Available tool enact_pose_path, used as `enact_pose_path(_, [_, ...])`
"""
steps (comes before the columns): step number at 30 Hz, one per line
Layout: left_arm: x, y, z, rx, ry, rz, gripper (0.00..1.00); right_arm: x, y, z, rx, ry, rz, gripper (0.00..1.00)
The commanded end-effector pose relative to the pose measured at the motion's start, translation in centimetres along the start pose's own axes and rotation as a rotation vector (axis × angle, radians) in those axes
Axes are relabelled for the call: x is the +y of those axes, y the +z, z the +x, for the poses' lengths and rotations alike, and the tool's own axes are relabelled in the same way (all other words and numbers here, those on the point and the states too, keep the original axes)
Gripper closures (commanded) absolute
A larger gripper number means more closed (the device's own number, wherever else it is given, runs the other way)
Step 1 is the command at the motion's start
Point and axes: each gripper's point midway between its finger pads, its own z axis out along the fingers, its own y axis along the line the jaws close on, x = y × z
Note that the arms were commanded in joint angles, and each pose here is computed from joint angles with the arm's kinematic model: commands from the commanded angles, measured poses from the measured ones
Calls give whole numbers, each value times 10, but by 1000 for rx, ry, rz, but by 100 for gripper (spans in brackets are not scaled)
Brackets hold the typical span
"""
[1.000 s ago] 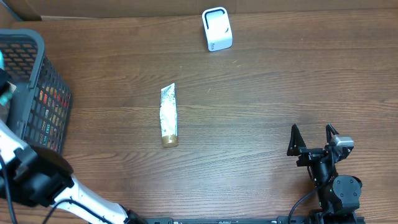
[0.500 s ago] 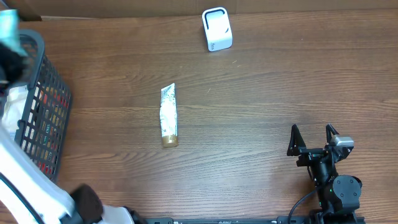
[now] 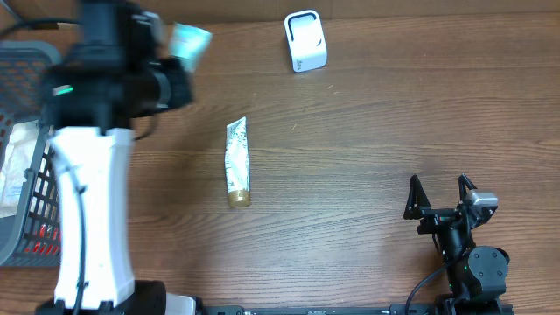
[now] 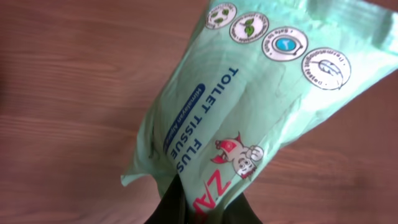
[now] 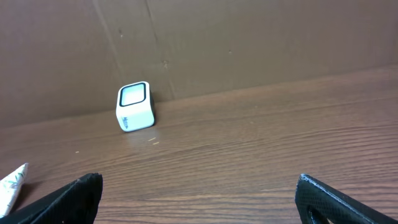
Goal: Scan the item barcode
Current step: 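Carry the green tissue pack out and drop it right of the tube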
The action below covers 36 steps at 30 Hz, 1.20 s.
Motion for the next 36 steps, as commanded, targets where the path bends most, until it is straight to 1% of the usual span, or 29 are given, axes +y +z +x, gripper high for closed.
enact_pose_path(1, [-30, 54, 35, 91, 5, 10, 96, 0, 1, 3, 3, -4, -1, 0])
enact_pose_path(4, [-56, 96, 66, 127, 37, 35, 96, 0, 1, 4, 4, -4, -1, 0])
enact_pose_path(7, [-68, 129, 90, 145, 47, 23, 96, 0, 1, 4, 4, -4, -1, 0])
enact_pose_path(12, [-80, 171, 114, 168, 59, 11, 96, 0, 1, 3, 3, -4, -1, 0])
enact_pose_path(15, [-86, 196, 130, 212, 39, -3, 96, 0, 1, 4, 4, -4, -1, 0])
enact_pose_path(18, [-94, 218, 146, 257, 56, 2, 96, 0, 1, 4, 4, -4, -1, 0])
enact_pose_path(24, [-105, 244, 167, 294, 82, -2, 96, 0, 1, 3, 3, -4, -1, 0])
enact_pose_path(36, [-102, 267, 191, 362, 83, -29, 96, 0, 1, 3, 3, -4, -1, 0])
